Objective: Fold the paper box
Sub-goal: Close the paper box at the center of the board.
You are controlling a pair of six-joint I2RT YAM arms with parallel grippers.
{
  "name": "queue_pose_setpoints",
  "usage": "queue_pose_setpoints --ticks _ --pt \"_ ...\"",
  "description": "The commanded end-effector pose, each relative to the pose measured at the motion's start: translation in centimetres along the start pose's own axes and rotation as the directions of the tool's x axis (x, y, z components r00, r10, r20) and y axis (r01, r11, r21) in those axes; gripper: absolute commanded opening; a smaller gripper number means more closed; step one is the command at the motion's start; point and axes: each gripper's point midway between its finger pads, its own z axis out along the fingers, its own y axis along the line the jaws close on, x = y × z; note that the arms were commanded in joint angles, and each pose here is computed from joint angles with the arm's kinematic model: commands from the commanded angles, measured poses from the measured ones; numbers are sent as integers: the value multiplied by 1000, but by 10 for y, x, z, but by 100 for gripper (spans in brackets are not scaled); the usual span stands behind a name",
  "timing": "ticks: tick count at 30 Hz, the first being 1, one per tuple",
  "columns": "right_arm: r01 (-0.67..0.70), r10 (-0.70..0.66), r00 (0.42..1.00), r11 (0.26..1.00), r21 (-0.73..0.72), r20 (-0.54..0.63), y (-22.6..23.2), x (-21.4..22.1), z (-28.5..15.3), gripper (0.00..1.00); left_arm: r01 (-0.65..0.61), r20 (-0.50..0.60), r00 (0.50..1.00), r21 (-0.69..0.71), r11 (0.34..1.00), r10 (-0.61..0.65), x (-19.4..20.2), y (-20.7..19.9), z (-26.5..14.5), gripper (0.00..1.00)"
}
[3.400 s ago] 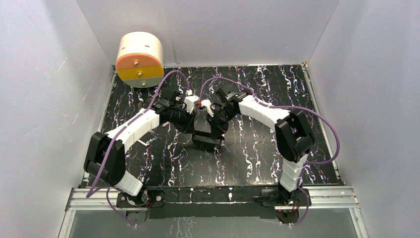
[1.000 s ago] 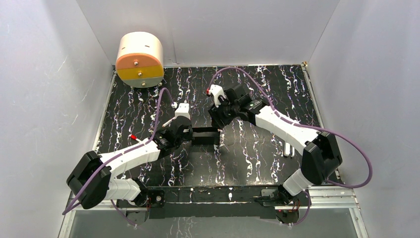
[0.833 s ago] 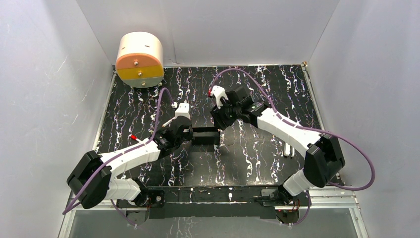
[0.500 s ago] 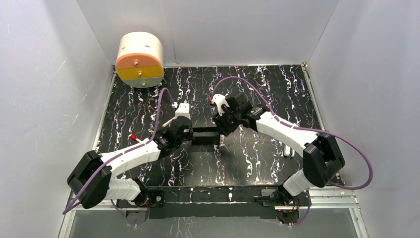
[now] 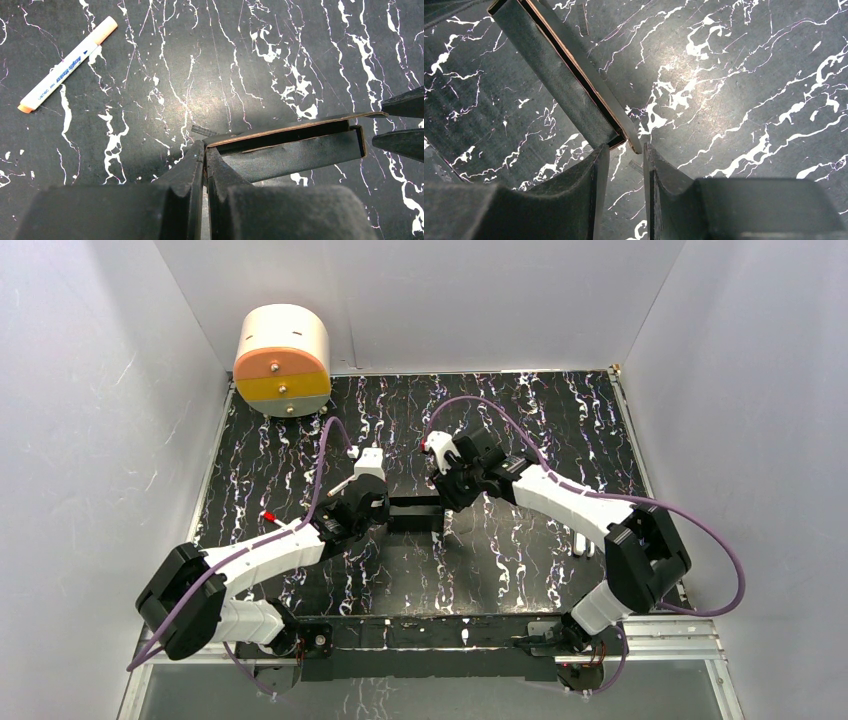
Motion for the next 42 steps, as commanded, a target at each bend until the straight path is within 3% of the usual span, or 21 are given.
queue_pose_setpoints --ticks 1,7,10,23,42 --pt "29 -30 998 999 18 54 -6 -18 2 38 -100 -208 974 -47 994 88 61 22 -5 0" --pt "18 -19 999 1000 9 51 -5 -19 4 21 -102 -206 974 -49 994 90 61 23 -5 0" --pt "-2 2 998 1000 -7 69 0 -24 1 17 -102 -204 975 -49 994 90 60 23 -5 0" --pt "-135 133 990 990 45 56 11 -29 -1 8 -94 -195 977 -41 995 84 57 17 -7 0" --pt "-445 443 895 880 168 54 22 -21 14 0 -64 -175 983 6 998 64 50 -7 -16 0"
